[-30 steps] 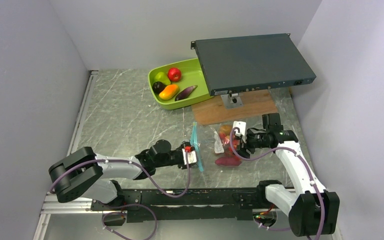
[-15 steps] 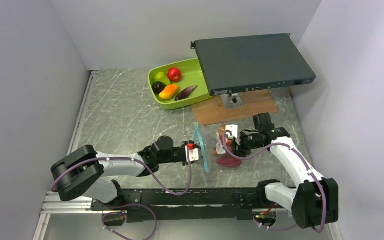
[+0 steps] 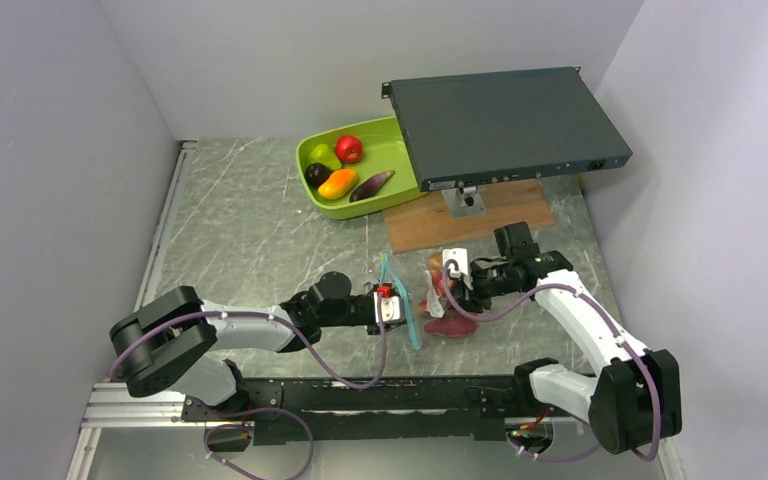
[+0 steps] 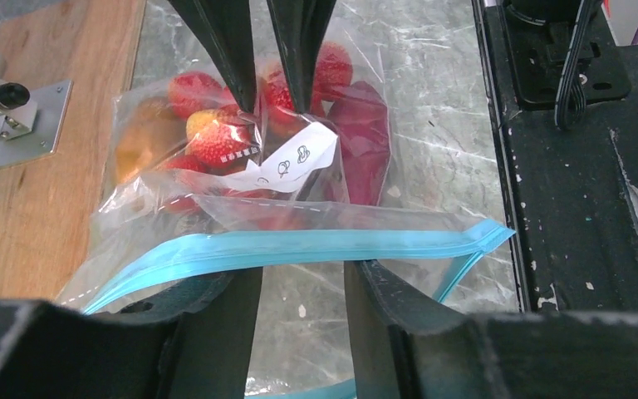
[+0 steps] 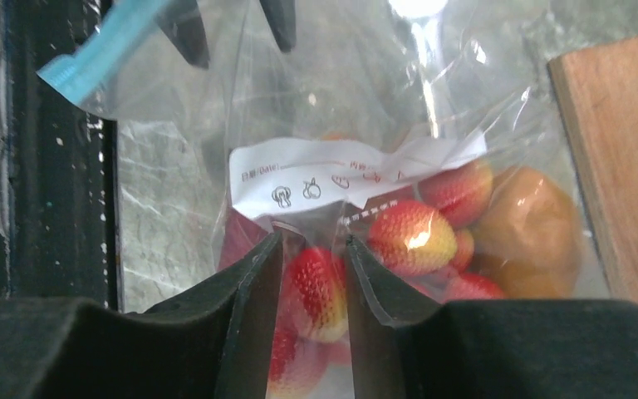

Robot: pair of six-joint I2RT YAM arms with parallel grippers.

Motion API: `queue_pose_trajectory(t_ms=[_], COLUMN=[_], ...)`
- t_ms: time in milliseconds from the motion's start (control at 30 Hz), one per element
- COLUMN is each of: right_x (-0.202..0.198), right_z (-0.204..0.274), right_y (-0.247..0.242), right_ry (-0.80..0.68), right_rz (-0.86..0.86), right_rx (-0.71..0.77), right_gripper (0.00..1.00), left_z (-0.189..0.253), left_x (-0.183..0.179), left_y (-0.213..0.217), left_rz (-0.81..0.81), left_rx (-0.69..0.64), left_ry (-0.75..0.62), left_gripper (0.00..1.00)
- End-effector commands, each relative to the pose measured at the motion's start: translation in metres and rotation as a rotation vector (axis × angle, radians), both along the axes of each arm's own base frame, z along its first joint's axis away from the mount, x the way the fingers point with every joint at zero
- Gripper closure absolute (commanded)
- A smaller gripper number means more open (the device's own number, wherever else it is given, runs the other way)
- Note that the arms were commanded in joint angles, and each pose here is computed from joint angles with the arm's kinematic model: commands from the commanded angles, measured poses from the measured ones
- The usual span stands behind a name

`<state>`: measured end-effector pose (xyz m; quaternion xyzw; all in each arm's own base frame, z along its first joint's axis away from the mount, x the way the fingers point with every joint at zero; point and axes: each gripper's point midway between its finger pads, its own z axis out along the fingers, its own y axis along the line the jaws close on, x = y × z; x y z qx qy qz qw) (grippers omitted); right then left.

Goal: Open the zip-top bag and remove the fake food
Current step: Adjust the zipper food storage bag at the center of the board.

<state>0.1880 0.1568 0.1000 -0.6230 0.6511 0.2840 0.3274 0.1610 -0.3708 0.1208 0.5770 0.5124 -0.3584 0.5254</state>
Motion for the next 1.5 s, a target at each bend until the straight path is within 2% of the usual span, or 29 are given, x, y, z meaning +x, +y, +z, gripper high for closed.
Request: queue_pose_trajectory(t_ms=[0, 100, 200, 300, 400, 500, 600, 733, 867, 933, 967, 1033, 1067, 1267, 1400, 1467], right_x=[-0.002, -0.005, -0.002, -0.011, -0.026, -0.028, -0.018, -0.004, 0.000, 0.004, 0.006, 0.007, 0.006, 0.000, 0.008, 0.007], right_z=[0.044, 0.049, 0.040, 0.037, 0.040, 0.042, 0.027, 0.019, 0.018, 0.018, 0.020, 0.027, 0.032, 0.056, 0.060, 0.057], right_y=[0.016, 0.017, 0.014, 0.015, 0.025, 0.033, 0.035, 0.036, 0.044, 0.048, 0.049, 0.053, 0.054, 0.050, 0.034, 0.025], right_ry=[-0.032, -0.018, -0.024, -0.027, -0.043, -0.041, -0.061, -0.101, -0.107, -0.110, -0.116, -0.106, -0.105, -0.106, -0.143, -0.153], right_rz=[0.046, 0.052, 0.036, 0.079, 0.166, 0.207, 0.168, 0.112, 0.097, 0.077, 0.073, 0.064, 0.068, 0.072, 0.024, 0.030], right_rx=[0.159, 0.193, 0.159, 0.166, 0.200, 0.201, 0.128, 0.072, 0.059, 0.048, 0.050, 0.065, 0.077, 0.149, 0.115, 0.089], right_gripper=[1.00, 1.00, 1.00, 0.65, 0.40, 0.35, 0.31, 0.33, 0.48, 0.60, 0.69, 0.94, 1.00, 1.00, 1.00, 0.87], left_z=[0.008, 0.000, -0.005, 0.000, 0.007, 0.014, 0.019, 0.019, 0.018, 0.022, 0.025, 0.030, 0.032, 0.028, 0.023, 0.022], left_x=[0.000, 0.005, 0.010, 0.010, 0.006, 0.005, 0.006, 0.015, 0.023, 0.025, 0.026, 0.029, 0.030, 0.035, 0.040, 0.044], left_y=[0.000, 0.000, -0.003, -0.007, -0.009, -0.015, -0.023, -0.034, -0.043, -0.048, -0.050, -0.054, -0.054, -0.047, -0.037, -0.033], left_rz=[0.011, 0.029, 0.036, 0.020, -0.008, -0.036, -0.055, -0.057, -0.054, -0.063, -0.063, -0.053, -0.046, -0.002, 0.041, 0.060], left_rx=[-0.032, 0.004, 0.024, 0.012, -0.010, -0.022, -0.021, -0.005, 0.003, 0.005, 0.002, -0.009, -0.012, -0.003, -0.001, -0.013], left_ry=[-0.008, -0.017, -0.029, -0.045, -0.057, -0.072, -0.074, -0.087, -0.111, -0.108, -0.106, -0.103, -0.102, -0.109, -0.139, -0.136], left_gripper=[0.53, 0.50, 0.48, 0.46, 0.44, 0.43, 0.42, 0.36, 0.32, 0.32, 0.32, 0.32, 0.32, 0.31, 0.21, 0.17])
